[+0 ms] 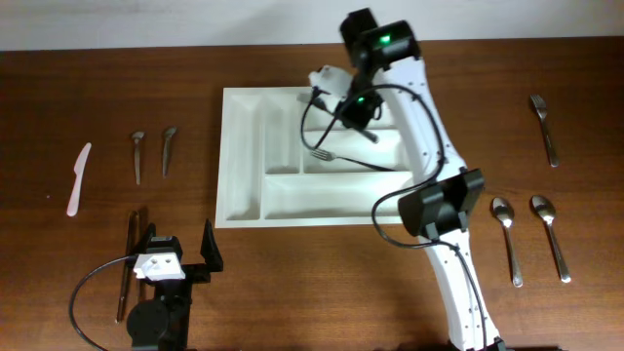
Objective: Pack container
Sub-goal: 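Lift the fork and carry it with the right gripper to the tray, then lower the fork beside the first fork and open the right gripper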
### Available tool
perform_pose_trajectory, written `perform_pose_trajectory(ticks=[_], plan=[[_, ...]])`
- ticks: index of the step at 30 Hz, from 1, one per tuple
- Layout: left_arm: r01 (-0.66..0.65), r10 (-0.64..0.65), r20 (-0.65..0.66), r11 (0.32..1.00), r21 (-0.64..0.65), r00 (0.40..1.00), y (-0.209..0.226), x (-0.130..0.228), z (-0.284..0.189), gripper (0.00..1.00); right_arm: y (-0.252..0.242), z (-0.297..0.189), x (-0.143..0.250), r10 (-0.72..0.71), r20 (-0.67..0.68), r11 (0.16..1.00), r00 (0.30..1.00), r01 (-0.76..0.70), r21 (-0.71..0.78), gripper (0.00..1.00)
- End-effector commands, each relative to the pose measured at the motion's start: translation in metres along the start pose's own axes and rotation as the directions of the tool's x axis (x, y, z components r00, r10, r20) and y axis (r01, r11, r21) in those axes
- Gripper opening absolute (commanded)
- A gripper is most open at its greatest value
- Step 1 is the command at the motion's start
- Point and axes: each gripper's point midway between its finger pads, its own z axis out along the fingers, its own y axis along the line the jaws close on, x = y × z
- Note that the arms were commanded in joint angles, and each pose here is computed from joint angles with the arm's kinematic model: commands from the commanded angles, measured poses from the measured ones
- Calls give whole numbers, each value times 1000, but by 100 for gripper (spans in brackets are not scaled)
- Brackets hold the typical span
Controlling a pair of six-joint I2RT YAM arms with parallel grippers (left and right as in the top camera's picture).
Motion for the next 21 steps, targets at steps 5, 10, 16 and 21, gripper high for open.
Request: perform_pose_trajectory(ticks=[5,10,16,21], plan=[[-8,8,0,1000,3,1000,0,1,0,99,16,-20,-15,-32,34,999,999,31,21,8],[-8,8,0,1000,3,1000,0,1,0,99,3,-21,-4,-13,-3,998,1000,13,69,9],[-8,8,0,1000,3,1000,0,1,0,99,-11,-23,7,-13,-71,988,997,24,150,9],[-8,8,0,1000,3,1000,0,1,0,99,-15,-24,10,-54,-95,984,994,69,164,9]])
